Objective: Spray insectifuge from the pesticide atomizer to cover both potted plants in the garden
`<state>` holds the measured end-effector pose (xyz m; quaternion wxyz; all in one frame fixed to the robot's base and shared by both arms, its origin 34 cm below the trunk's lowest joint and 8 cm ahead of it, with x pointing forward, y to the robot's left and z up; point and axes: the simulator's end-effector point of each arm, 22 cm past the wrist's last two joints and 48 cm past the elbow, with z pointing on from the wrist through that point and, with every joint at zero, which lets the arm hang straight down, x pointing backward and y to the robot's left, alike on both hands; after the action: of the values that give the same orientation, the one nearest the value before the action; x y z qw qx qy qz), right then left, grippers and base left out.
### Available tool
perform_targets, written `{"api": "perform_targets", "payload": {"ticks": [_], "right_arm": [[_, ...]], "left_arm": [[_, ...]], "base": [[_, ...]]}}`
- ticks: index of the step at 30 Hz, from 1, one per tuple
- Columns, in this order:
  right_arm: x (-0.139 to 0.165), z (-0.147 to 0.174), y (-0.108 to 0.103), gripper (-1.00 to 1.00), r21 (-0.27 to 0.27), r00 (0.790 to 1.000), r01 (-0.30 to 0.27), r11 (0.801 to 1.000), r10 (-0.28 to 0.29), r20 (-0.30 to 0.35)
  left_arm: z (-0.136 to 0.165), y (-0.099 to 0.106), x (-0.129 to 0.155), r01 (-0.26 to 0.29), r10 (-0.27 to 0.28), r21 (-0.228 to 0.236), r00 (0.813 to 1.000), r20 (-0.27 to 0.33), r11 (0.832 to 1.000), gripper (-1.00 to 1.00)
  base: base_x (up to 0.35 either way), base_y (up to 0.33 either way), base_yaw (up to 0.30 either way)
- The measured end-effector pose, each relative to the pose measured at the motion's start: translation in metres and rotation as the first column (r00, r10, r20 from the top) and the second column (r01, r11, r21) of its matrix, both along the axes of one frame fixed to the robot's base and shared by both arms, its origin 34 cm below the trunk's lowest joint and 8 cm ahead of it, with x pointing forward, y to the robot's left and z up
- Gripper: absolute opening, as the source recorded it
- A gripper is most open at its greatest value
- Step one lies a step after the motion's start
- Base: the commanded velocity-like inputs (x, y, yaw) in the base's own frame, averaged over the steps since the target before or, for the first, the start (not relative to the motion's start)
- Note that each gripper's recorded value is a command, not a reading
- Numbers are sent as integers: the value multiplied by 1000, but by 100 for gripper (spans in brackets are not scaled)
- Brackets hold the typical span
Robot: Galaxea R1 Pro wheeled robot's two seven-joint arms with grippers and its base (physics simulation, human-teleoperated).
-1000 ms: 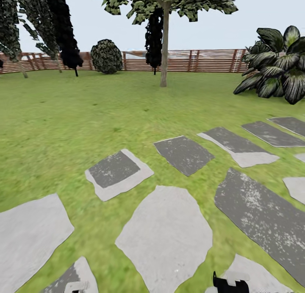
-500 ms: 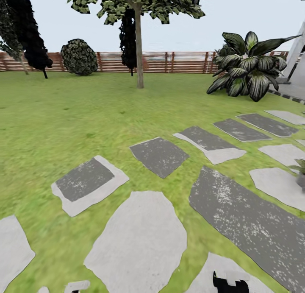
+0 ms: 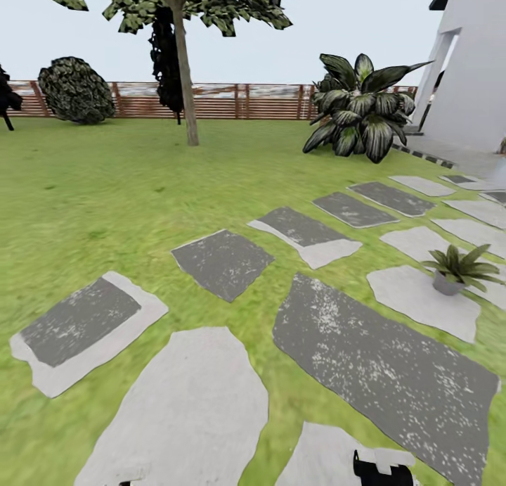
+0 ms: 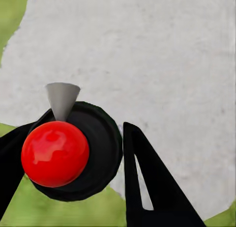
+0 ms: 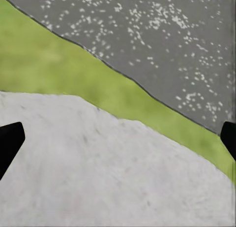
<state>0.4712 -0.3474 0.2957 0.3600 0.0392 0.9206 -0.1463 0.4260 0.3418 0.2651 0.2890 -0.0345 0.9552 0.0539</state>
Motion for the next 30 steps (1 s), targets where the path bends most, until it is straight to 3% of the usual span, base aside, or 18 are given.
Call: {"api": "perform_targets", "payload": {"ticks": [30], "right_arm": [[0, 0, 0, 100, 0, 1000, 0, 1000, 0, 0]], "left_arm": [[0, 0, 0, -3, 3, -1, 1000, 0, 1000, -100]], "base": [[156, -244, -297]]}}
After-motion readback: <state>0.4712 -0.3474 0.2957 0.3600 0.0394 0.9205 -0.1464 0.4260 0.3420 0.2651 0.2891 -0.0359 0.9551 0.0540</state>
